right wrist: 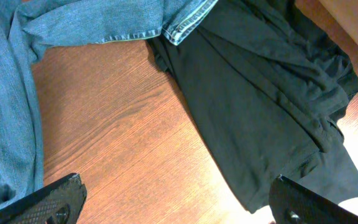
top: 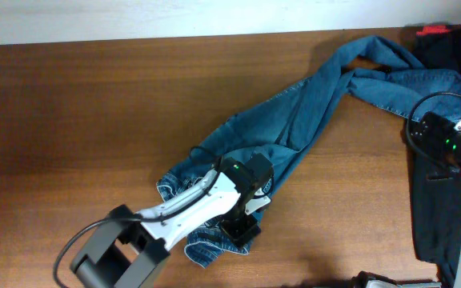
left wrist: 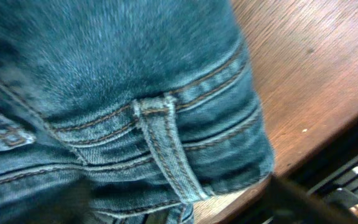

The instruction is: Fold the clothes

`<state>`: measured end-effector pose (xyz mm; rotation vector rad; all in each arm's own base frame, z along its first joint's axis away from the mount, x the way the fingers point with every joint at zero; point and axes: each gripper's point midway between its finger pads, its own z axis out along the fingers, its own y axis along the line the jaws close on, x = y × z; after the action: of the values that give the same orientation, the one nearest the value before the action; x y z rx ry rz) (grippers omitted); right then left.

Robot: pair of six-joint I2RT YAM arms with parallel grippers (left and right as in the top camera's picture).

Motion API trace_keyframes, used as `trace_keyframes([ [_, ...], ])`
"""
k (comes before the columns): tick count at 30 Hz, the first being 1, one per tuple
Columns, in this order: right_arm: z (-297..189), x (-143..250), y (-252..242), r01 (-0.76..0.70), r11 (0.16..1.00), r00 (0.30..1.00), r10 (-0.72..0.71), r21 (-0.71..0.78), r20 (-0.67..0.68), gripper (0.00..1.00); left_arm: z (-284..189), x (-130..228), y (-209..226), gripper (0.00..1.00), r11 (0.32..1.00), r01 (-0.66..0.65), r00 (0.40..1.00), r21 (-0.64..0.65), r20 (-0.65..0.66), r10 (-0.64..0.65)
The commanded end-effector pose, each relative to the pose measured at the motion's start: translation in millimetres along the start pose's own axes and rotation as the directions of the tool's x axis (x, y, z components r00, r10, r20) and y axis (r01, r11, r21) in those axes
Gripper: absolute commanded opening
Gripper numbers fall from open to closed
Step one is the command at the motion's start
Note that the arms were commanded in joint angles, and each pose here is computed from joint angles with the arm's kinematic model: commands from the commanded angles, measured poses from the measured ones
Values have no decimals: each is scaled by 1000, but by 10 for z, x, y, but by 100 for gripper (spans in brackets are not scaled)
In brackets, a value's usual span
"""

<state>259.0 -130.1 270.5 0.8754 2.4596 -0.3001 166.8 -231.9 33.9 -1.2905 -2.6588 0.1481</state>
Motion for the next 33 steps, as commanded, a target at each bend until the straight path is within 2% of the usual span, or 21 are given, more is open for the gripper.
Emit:
trace_keyframes([
  [1, -25, -25, -10, -16, 1000, 1000, 16, -3, 9, 98, 66, 14, 19, 19, 1000, -12, 999, 0, -34, 12],
  [3, -25, -25, -10, -16, 1000, 1000, 16, -3, 9, 94, 26, 21, 28, 0, 1000, -10, 999, -8, -40, 10],
  [7, -25, -27, -10, -16, 1000, 1000, 16, -3, 10, 94, -375, -30, 237, 0, 986, 10, 1000, -166, -18, -13],
  [9, -25, -26, -10, -16, 1000, 1000, 16, -2, 9, 94, -877, -111, 469, 0, 954, 65, 995, -294, 86, -41],
  [12, -25, -27, -11, -16, 1000, 1000, 16, -2, 9, 94, -1459, -165, 707, 0, 930, 170, 963, -327, 256, -86],
  [14, -25, -26, -10, -16, 1000, 1000, 16, -2, 9, 95, -1757, -183, 793, 0, 937, 236, 920, -258, 370, -130],
  [15, -25, -28, -10, -16, 1000, 1000, 16, -3, 10, 95, -1805, -207, 782, 4, 947, 244, 904, -208, 401, -145],
  [16, -25, -33, -8, -17, 1000, 1000, 17, -3, 12, 95, -1817, -260, 705, 47, 966, 233, 890, -108, 425, -166],
  [17, -25, -33, -8, -17, 1000, 1000, 17, -3, 12, 95, -1792, -270, 679, 54, 970, 226, 891, -86, 421, -170],
  [20, -25, -34, -8, -17, 1000, 1000, 17, -3, 12, 95, -1628, -252, 610, 58, 976, 209, 909, -65, 380, -169],
  [26, -25, -34, -8, -17, 1000, 1000, 17, -3, 12, 97, -970, -244, 388, 69, 977, 210, 952, -40, 235, -195],
  [30, -25, -34, -8, -17, 1000, 1000, 17, -3, 12, 98, -537, -204, 136, 71, 984, 168, 975, 62, 137, -175],
  [33, -25, -33, -8, -17, 1000, 1000, 17, -3, 12, 98, -316, -178, 49, 71, 986, 152, 984, 70, 84, -157],
])
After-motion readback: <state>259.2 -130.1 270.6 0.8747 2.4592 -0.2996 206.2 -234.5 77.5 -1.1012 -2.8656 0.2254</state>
